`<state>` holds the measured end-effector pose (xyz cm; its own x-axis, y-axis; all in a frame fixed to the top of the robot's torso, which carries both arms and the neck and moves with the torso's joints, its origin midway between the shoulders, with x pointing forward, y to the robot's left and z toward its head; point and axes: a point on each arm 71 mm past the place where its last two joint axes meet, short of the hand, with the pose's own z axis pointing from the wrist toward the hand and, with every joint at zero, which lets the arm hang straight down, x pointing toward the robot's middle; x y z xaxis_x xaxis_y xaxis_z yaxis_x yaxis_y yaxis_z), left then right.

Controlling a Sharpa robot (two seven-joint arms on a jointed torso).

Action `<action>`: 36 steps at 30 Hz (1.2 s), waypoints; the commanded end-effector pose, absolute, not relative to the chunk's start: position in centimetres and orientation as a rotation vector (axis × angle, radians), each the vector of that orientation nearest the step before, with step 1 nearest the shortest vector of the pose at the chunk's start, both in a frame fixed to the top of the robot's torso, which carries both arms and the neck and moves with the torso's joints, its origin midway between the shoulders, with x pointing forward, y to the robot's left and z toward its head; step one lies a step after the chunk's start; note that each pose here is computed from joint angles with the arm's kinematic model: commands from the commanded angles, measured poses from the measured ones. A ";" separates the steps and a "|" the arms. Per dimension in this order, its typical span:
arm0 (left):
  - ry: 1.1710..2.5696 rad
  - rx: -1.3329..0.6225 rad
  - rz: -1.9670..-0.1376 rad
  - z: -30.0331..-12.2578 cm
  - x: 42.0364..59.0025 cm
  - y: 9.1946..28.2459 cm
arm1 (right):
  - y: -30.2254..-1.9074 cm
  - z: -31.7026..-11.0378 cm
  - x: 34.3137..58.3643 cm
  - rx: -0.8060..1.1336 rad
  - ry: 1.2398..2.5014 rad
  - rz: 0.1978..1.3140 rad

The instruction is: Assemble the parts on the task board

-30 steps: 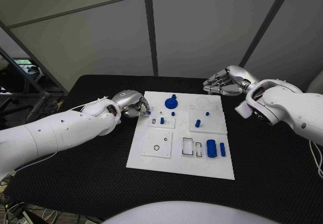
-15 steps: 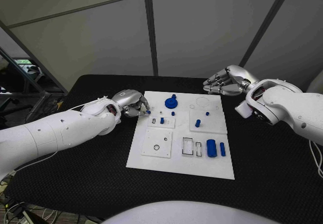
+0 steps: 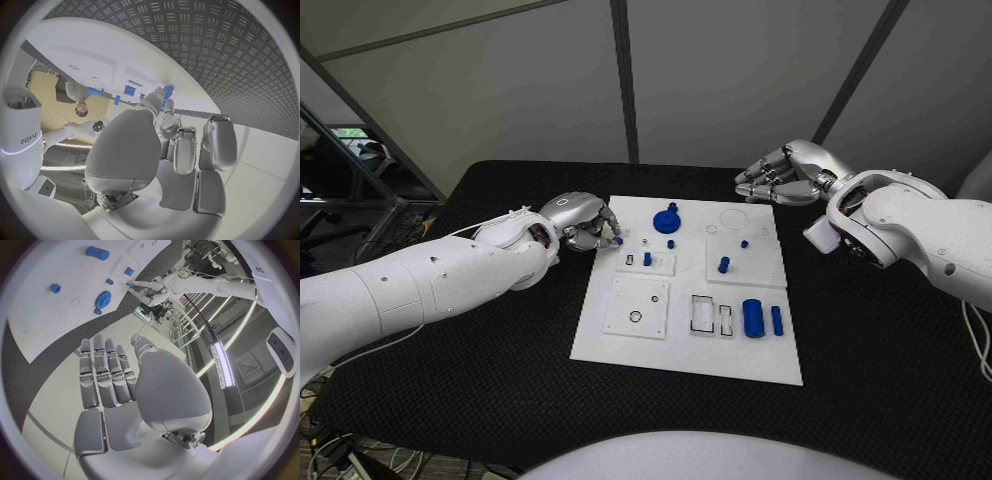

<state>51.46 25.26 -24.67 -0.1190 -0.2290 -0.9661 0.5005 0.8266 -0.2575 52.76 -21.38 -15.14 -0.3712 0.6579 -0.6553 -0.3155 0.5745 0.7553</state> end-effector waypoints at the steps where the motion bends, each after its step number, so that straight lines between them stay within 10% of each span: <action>1: 1.566 0.215 -0.631 -24.5 51.5 25.2 | -21.3 -15.0 52.8 0.284 1.647 1.059; 36: 1.571 0.187 -0.650 -24.4 51.5 25.3 | -21.3 -15.0 52.8 0.285 1.649 1.058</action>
<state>51.51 25.37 -24.58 -0.1237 -0.2534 -0.9594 0.4881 0.8262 -0.2812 52.82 -21.41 -15.17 -0.3702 0.6580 -0.6557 -0.3143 0.5755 0.7550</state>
